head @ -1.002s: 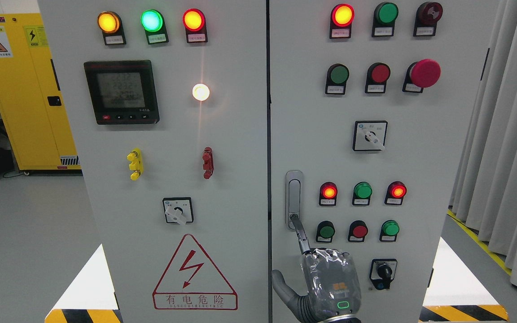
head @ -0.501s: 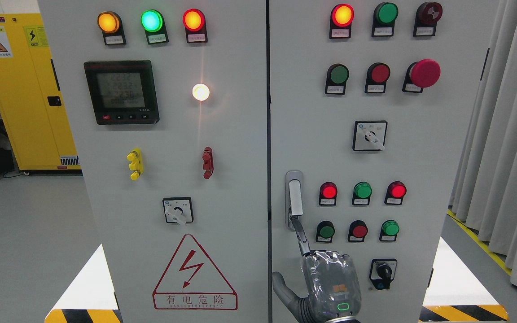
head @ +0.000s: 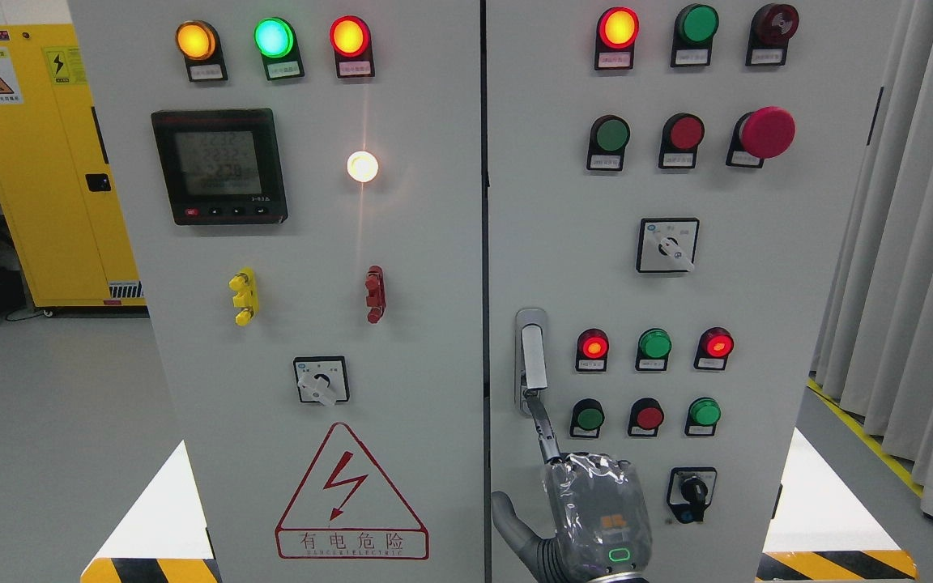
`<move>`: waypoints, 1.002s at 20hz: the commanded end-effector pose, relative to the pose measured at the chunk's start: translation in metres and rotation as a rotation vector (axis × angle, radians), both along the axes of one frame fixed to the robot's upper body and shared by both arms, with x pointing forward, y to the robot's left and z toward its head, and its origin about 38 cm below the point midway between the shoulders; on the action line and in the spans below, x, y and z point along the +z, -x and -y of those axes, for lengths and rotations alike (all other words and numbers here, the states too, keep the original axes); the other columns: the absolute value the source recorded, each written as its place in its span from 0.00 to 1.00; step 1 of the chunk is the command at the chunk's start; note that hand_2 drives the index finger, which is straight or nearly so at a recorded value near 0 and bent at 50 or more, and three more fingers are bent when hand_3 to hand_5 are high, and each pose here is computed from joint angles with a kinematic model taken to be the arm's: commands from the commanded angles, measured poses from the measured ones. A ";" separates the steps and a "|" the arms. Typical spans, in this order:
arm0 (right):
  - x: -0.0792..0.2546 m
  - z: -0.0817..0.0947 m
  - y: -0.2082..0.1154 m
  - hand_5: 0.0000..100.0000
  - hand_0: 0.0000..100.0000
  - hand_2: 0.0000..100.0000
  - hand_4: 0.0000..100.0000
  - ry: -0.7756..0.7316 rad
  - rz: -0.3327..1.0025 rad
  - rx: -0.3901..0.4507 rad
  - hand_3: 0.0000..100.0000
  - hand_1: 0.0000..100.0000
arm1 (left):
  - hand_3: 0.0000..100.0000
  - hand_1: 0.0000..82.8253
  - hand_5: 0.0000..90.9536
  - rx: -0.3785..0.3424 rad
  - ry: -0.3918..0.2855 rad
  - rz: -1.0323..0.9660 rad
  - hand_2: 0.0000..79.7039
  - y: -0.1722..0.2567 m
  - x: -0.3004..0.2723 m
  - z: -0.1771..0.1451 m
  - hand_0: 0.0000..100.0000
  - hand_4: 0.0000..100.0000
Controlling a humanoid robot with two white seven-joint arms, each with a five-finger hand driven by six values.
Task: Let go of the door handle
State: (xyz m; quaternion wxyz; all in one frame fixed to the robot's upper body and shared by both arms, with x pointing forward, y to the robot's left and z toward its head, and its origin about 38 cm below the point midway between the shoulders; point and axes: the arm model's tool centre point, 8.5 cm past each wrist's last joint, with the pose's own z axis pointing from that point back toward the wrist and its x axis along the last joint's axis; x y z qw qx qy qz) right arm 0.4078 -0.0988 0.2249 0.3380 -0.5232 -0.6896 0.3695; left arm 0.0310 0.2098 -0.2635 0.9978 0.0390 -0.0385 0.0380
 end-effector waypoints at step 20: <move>0.013 0.003 0.008 1.00 0.35 0.04 0.98 -0.012 0.053 0.012 0.97 0.36 | 0.00 0.67 0.00 0.001 0.001 0.012 0.00 -0.004 0.000 0.000 0.12 0.00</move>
